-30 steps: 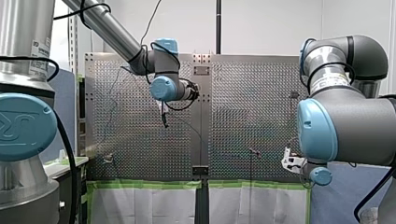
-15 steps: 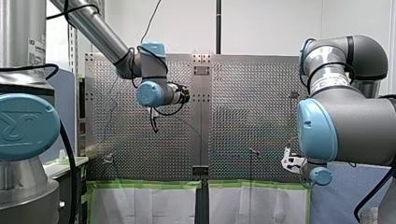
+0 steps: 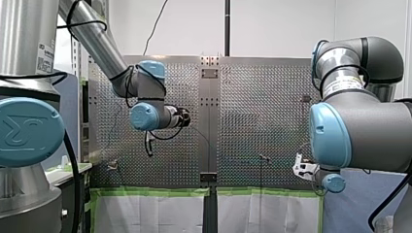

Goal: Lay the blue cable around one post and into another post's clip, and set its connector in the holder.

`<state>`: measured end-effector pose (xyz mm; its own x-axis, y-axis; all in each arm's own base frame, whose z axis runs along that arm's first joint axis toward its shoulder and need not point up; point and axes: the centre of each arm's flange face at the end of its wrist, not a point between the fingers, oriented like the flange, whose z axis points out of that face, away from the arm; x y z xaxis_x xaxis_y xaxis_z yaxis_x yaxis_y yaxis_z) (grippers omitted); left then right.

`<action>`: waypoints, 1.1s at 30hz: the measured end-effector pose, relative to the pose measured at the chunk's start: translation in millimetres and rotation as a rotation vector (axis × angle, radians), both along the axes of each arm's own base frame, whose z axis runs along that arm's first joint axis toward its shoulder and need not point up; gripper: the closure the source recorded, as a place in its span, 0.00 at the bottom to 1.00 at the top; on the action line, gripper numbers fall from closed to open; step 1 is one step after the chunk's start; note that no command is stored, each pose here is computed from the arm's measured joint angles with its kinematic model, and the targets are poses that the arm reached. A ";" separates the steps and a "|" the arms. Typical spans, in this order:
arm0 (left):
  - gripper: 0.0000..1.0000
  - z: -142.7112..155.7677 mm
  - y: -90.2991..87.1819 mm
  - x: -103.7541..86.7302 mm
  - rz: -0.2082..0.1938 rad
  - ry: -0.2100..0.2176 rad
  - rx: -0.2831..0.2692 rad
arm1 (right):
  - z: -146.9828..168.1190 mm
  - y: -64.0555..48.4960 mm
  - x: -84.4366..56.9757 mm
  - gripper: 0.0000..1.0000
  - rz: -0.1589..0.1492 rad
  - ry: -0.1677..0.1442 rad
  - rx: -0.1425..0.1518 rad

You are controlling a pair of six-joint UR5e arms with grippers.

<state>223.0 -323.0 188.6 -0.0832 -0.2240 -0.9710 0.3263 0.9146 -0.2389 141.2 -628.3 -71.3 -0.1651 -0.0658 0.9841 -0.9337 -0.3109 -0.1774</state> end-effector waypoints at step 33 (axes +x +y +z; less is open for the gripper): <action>0.00 -5.5 5.2 -1.4 0.004 0.005 0.017 | 110.6 -35.3 9.8 1.00 -0.037 0.000 -0.088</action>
